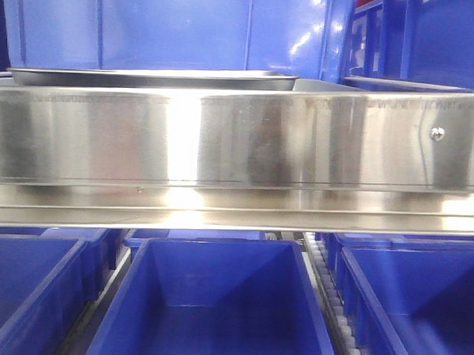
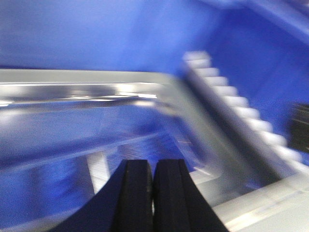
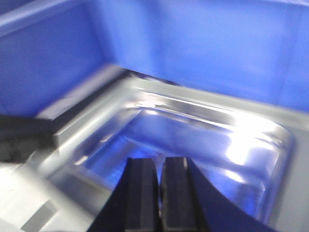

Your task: Stack silver trays without gaps

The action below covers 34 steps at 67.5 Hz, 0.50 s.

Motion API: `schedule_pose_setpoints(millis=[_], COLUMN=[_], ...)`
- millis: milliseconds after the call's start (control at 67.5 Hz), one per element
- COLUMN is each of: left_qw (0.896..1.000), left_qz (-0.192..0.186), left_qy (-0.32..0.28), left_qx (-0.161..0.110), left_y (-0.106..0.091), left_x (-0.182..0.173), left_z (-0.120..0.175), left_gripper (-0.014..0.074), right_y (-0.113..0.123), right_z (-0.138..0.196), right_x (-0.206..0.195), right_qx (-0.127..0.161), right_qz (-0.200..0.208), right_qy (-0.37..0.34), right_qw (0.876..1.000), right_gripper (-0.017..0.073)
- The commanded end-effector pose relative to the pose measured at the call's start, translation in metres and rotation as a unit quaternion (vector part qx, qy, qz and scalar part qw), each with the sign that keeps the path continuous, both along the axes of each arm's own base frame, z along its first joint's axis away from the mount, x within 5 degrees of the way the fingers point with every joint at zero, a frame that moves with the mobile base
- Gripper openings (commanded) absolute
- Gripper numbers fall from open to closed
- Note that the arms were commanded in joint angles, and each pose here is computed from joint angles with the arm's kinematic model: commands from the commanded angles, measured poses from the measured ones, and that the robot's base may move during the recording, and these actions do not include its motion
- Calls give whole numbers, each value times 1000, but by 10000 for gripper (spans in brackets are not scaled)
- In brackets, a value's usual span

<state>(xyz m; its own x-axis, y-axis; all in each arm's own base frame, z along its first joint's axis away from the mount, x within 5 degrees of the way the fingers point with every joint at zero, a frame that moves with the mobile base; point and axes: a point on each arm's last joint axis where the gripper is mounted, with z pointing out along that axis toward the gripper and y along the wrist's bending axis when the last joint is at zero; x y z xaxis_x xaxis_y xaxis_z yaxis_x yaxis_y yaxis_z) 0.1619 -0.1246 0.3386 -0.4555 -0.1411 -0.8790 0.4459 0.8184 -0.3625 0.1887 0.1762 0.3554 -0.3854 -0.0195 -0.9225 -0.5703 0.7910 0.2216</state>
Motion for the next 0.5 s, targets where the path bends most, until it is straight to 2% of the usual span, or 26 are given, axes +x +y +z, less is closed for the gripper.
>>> schedule_pose_setpoints(millis=[0, 148, 252, 415, 489], left_qw=[997, 994, 988, 977, 971], left_qz=[-43, -79, -99, -96, -94], left_qy=[-45, -62, -105, -176, -211], left_qx=[-40, -37, -49, -74, -62], left_y=[2, 17, 31, 54, 62], left_x=[-22, -53, -74, -95, -101], left_z=[-9, -29, -26, -10, -7], left_gripper=[-9, -9, -9, -9, -9], right_y=[-10, -31, -50, -70, -77], right_z=[-4, -16, -18, -9, -2], right_x=[-16, -41, -60, -81, -88], right_qx=[12, 39, 53, 85, 100], right_qz=[26, 43, 43, 42, 41], right_qy=[-46, -70, -85, -121, -137], right_qw=[999, 996, 994, 988, 985], right_gripper=[-19, -19, -17, -15, -15])
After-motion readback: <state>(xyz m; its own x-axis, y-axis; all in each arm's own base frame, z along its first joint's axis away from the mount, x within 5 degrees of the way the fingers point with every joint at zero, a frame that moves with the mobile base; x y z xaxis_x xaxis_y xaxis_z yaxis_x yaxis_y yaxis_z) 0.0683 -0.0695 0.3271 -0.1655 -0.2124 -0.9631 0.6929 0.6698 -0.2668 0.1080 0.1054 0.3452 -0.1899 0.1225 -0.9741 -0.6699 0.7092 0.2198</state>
